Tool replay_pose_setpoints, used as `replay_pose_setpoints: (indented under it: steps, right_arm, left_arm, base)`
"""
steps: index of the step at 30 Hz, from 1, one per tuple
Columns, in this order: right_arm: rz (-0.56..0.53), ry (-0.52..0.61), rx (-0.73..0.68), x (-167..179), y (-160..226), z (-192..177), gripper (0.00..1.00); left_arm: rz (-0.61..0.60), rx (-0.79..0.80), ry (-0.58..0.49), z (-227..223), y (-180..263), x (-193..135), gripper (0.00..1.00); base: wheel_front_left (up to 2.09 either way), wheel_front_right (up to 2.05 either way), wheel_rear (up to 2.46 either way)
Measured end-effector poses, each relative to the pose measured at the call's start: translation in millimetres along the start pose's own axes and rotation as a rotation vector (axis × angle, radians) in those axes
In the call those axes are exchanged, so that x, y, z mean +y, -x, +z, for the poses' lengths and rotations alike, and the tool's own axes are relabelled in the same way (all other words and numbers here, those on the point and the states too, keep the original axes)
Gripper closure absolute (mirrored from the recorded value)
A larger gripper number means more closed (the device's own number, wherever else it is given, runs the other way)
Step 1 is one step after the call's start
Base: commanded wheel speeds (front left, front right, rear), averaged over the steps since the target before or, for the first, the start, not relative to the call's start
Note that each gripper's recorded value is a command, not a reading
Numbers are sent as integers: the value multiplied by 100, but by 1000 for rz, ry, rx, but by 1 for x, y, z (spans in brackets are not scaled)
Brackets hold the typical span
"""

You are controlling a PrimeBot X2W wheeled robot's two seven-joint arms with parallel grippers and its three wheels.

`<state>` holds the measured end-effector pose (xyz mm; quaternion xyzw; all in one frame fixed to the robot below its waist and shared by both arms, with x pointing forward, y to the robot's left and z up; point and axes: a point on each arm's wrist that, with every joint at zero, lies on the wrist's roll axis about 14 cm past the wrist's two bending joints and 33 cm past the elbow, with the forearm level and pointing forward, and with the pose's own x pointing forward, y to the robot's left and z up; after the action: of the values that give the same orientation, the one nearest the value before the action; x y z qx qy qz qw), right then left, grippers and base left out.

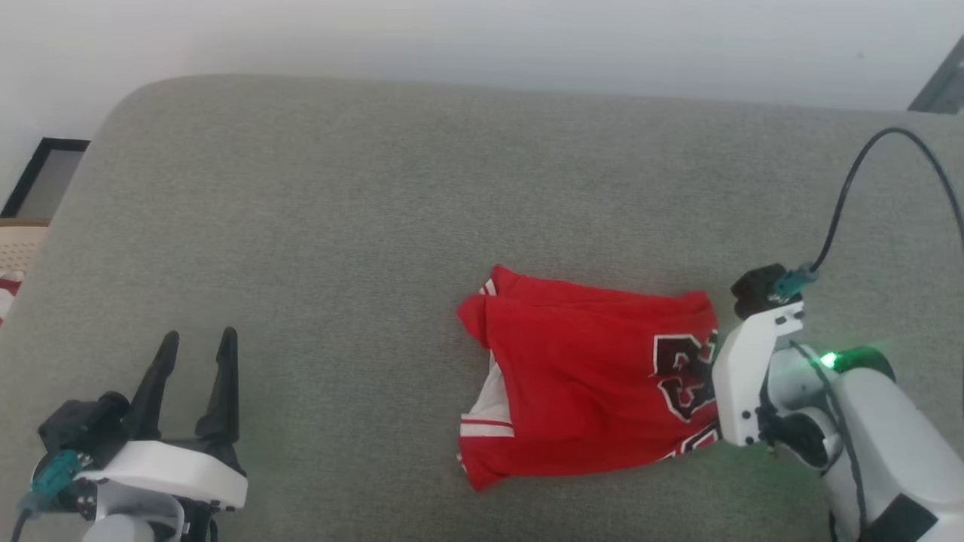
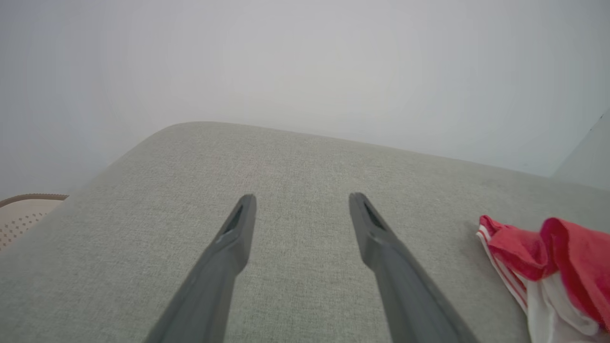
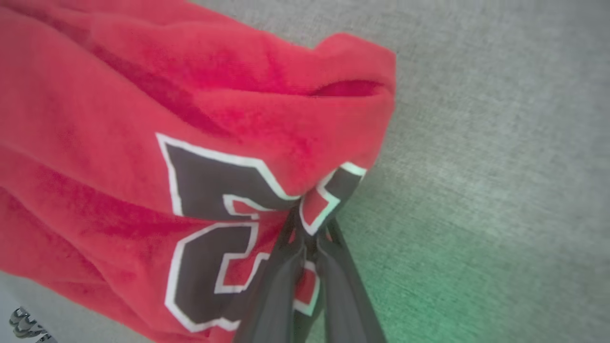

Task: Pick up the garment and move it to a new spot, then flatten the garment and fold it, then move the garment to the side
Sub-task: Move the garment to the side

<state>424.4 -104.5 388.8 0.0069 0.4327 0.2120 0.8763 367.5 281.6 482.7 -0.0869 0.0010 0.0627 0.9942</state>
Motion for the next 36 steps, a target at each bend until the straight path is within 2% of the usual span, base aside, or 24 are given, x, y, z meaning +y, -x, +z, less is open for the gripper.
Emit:
replay_pose_setpoints:
  steps: [12, 26, 36]
  right_arm:
    - [-211, -51, -42, -88, 40, 16, 100]
    - [-563, -96, -108, -219, 128, 35, 100]
    - [-783, -95, -144, -288, 173, 35, 100]
  left_arm:
    - [-146, -11, 1, 0, -41, -50, 0]
    - [-416, -11, 25, -13, -94, -152, 0]
    - [-609, 9, 45, -35, -122, -224, 0]
  base:
    - [0, 0, 0]
    - [0, 0, 0]
    - [0, 0, 0]
